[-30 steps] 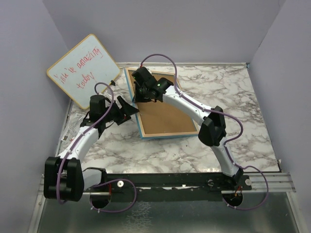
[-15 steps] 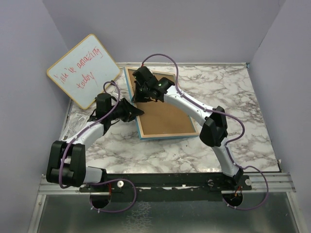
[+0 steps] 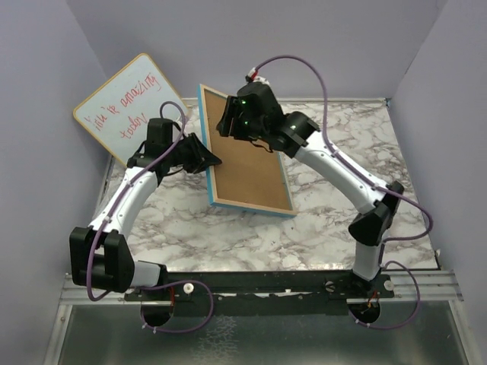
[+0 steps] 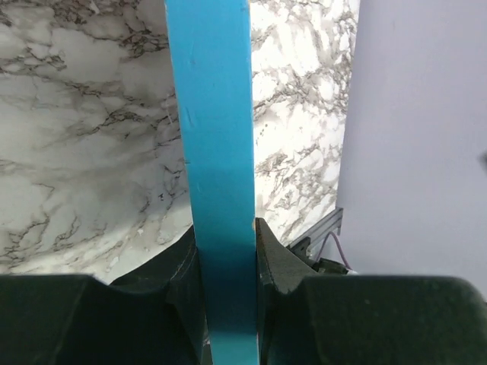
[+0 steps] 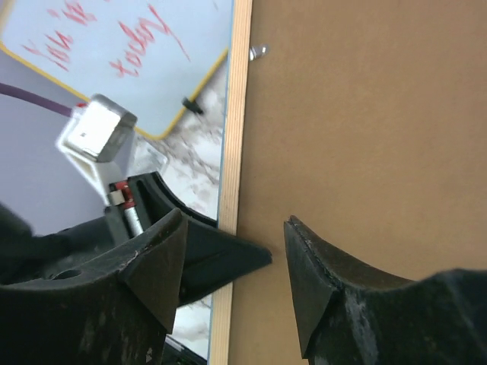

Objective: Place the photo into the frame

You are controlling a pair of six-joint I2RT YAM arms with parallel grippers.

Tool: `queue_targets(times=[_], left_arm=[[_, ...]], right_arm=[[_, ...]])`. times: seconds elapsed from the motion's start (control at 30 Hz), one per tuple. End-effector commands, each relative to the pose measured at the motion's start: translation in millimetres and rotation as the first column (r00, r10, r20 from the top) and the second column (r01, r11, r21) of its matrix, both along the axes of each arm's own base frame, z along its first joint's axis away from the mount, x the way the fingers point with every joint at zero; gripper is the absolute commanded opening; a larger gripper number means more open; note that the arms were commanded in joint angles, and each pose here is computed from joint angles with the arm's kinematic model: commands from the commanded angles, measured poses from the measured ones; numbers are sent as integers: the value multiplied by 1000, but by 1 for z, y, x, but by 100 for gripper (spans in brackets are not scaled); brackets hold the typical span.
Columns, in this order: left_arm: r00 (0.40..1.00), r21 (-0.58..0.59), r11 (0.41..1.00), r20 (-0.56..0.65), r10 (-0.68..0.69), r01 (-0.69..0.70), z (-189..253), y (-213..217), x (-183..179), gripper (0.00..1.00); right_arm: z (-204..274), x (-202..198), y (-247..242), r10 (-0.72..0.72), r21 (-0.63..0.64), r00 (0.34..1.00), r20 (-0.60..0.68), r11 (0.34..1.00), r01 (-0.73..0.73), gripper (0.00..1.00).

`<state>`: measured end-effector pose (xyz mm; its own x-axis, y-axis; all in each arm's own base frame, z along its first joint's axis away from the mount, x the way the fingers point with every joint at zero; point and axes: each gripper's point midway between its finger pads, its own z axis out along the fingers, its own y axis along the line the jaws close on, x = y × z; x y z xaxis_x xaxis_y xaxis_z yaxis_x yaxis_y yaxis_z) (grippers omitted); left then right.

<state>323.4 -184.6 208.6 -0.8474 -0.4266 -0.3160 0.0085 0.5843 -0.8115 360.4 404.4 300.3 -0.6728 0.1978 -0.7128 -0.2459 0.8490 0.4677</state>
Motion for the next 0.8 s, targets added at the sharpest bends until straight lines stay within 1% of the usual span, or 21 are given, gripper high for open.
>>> queue_targets(times=[0.0, 0.1, 0.2, 0.27, 0.43, 0.6, 0.77], left_arm=[[964, 148, 989, 263, -23, -16, 56, 15, 28, 0], [962, 145, 989, 272, -15, -25, 78, 16, 30, 0], [958, 130, 990, 285, 13, -52, 98, 18, 27, 0], [954, 154, 986, 298, 15, -64, 108, 22, 24, 0], [940, 232, 966, 341, 27, -112, 129, 37, 20, 0], [905, 267, 950, 424, 35, -162, 154, 47, 16, 0], [868, 304, 936, 497, 0, -175, 175, 43, 15, 0]], right_arm=[[58, 5, -45, -95, 2, 981, 168, 995, 96, 59], [73, -4, -66, -115, -4, 973, 201, 993, 118, 60], [91, -15, -81, -116, 19, 967, 226, 993, 115, 62], [96, -20, -85, -106, 22, 966, 236, 994, 104, 62], [88, -28, -87, -80, 11, 975, 208, 997, 80, 60], [83, -32, -82, -56, 19, 982, 179, 998, 54, 57], [87, -34, -75, -64, 74, 988, 144, 996, 54, 57]])
